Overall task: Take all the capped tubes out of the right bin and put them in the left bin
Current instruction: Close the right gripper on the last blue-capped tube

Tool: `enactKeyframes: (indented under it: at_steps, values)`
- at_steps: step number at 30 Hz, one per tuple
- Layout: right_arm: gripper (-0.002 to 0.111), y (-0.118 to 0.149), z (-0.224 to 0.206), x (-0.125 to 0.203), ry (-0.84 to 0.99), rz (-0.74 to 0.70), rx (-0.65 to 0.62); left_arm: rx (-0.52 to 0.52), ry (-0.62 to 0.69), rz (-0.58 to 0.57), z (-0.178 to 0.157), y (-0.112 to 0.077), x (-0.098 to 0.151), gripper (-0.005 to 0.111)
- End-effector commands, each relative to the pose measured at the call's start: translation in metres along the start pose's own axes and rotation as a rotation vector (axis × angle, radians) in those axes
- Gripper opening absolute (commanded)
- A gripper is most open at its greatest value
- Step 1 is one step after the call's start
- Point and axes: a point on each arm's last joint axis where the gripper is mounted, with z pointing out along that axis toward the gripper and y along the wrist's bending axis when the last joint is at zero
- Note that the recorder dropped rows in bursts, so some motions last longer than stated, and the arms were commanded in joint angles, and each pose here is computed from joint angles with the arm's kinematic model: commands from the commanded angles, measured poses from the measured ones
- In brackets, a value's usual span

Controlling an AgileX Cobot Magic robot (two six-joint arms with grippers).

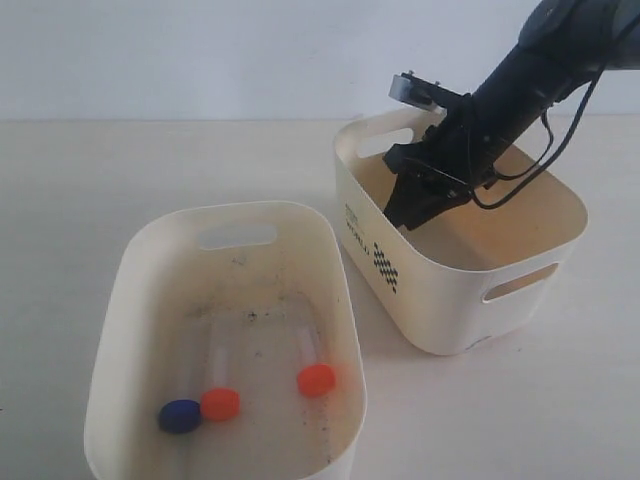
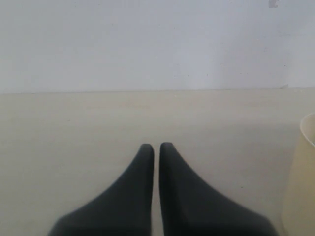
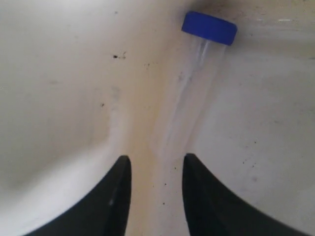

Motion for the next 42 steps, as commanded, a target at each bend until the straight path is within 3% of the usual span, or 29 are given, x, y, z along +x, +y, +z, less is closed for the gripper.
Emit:
enactKeyframes:
  at_steps: [1,11,18,33,42]
  values:
    - [0.035,-0.004,0.001,-0.001,-0.006,-0.015,0.001,0.001,-0.007,-0.016,0.000,0.000,-0.002,0.004]
    - [0.036,-0.015,0.021,-0.002,-0.019,0.043,-0.027,0.001,-0.007,-0.016,0.000,0.000,-0.002,0.004]
    - [0.069,-0.017,0.025,-0.003,-0.024,0.056,-0.036,0.001,-0.007,-0.016,0.000,0.000,-0.002,0.004]
    - [0.069,-0.010,0.034,-0.007,-0.029,0.024,0.008,0.001,-0.007,-0.016,0.000,0.000,-0.002,0.004]
    - [0.069,-0.022,0.054,-0.001,0.031,0.071,0.031,0.001,-0.007,-0.016,0.000,0.000,-0.002,0.004]
